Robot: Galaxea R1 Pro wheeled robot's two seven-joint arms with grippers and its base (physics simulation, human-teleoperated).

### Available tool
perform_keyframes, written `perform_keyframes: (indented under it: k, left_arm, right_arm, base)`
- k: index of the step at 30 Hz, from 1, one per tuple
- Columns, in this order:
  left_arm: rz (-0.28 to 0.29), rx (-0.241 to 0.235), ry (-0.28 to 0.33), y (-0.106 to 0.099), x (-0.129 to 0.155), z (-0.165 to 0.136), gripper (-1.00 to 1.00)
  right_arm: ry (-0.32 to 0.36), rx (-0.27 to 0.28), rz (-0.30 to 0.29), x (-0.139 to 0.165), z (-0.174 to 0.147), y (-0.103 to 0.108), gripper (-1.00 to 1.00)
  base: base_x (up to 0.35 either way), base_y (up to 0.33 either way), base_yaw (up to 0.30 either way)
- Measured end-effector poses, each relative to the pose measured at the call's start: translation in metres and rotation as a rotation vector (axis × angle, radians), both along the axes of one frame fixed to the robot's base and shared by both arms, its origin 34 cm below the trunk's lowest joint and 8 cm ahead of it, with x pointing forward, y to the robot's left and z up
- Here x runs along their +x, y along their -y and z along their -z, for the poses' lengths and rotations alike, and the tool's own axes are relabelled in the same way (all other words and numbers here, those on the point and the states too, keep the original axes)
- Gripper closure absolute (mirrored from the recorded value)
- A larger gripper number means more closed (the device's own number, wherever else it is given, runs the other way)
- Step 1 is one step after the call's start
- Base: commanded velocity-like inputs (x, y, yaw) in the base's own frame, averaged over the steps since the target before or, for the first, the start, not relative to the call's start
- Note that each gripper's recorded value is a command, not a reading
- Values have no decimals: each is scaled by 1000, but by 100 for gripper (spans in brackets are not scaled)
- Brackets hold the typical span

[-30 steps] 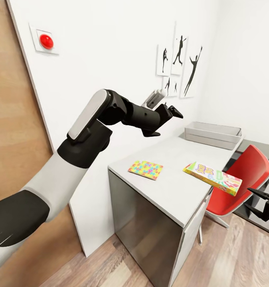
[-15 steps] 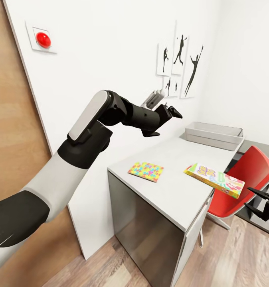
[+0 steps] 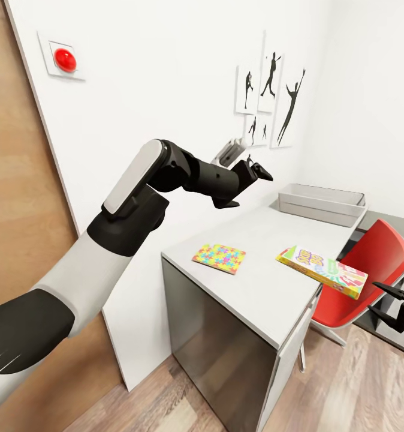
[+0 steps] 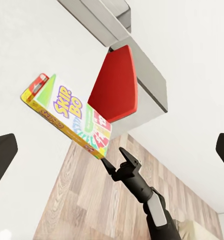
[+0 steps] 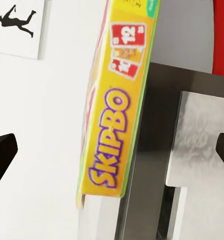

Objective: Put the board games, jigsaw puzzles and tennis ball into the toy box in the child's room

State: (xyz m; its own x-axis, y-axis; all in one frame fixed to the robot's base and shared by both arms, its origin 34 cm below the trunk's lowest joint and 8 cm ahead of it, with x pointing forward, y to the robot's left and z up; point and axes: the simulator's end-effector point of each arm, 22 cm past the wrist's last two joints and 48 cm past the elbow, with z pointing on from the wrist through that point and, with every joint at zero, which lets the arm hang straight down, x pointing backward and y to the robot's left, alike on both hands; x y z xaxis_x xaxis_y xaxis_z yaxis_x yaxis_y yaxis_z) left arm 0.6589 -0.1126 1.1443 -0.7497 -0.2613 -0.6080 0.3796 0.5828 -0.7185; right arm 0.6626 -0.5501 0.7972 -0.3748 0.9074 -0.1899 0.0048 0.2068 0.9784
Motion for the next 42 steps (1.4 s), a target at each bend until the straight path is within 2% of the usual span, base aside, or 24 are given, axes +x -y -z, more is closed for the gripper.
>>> perform_keyframes:
  k: [42]
  left_arm:
    - [9,-4,1,2,-2,0,-100]
  right_arm:
    - [4,-11,6,0,-1,3,-100]
  base:
    - [0,0,93]
